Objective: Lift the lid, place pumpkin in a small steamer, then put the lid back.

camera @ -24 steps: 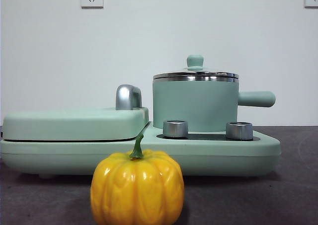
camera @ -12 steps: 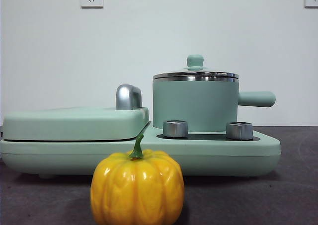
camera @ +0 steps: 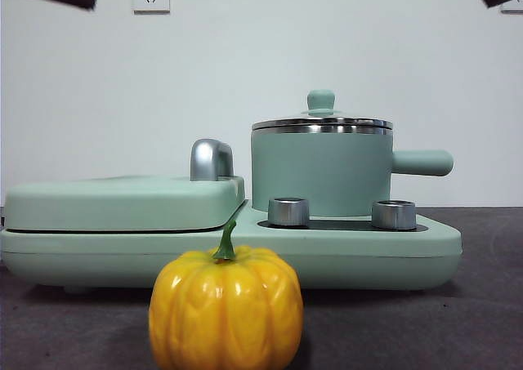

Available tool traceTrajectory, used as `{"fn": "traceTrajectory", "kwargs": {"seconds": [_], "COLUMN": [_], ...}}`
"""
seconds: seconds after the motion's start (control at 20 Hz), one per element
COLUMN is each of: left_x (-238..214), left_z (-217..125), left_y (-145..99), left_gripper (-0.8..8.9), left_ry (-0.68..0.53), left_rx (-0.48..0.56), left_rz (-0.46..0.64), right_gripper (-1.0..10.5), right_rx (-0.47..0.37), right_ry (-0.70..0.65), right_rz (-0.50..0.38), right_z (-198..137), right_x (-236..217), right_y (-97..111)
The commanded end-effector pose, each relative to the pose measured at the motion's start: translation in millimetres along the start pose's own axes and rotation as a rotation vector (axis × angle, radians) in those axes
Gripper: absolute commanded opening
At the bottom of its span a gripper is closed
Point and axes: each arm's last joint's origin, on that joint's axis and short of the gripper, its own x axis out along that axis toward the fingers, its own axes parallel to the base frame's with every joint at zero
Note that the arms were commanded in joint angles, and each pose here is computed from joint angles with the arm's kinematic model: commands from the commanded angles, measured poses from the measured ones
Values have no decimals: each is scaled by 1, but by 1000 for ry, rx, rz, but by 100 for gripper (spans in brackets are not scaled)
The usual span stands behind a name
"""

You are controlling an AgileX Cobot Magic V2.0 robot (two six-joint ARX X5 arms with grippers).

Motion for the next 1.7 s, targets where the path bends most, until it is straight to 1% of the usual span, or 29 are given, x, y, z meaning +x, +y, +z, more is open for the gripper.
{"fn": "traceTrajectory", "kwargs": {"seconds": [0.05, 0.1, 0.2, 0.25, 0.35, 0.45, 0.65, 0.75, 0.8, 0.9, 1.0, 1.15, 1.4, 1.55, 1.7], "left_x": [7, 9, 13, 14, 15, 15, 15, 16, 17, 19, 22, 32, 55, 74, 94], "left_z": [4, 4, 3, 3, 4, 4, 6, 8, 9, 10, 12, 13, 14, 14, 14], "left_y": [-1, -2, -3, -4, -5, -6, -7, -7, -7, -9, -10, -13, -16, -19, -21], "left_gripper": [11, 19, 86, 140, 199, 226, 222, 222, 222, 222, 223, 223, 223, 223, 223], "left_ry": [-1, 4, 8, 8, 5, 1, -16, -33, -40, -57, -73, -88, -111, -138, -166], "left_rx": [166, 191, 218, 220, 223, 226, 237, 248, 253, 264, 271, 277, 238, 244, 213], "left_rz": [-30, -39, -53, -58, -63, -64, -66, -66, -67, -73, -83, -108, -137, -144, -157], "right_gripper": [14, 16, 70, 129, 239, 321, 335, 334, 334, 333, 332, 328, 328, 328, 328], "right_rx": [-167, -201, -249, -261, -263, -263, -240, -181, -139, -27, 49, 130, 175, 188, 214], "right_ry": [12, 22, 38, 40, 41, 38, 32, 17, 8, -29, -72, -129, -179, -190, -196], "right_rz": [4, 8, 14, 22, 30, 31, 27, 19, 15, 14, 35, 43, 34, 33, 34], "right_z": [5, 5, 4, 4, 4, 5, 5, 7, 8, 11, 15, 20, 24, 25, 25], "right_x": [3, 4, 7, 8, 10, 11, 11, 11, 11, 11, 10, 8, 3, 0, -2], "right_y": [3, 5, 7, 7, 8, 8, 8, 7, 7, 6, 6, 5, 4, 5, 5]}}
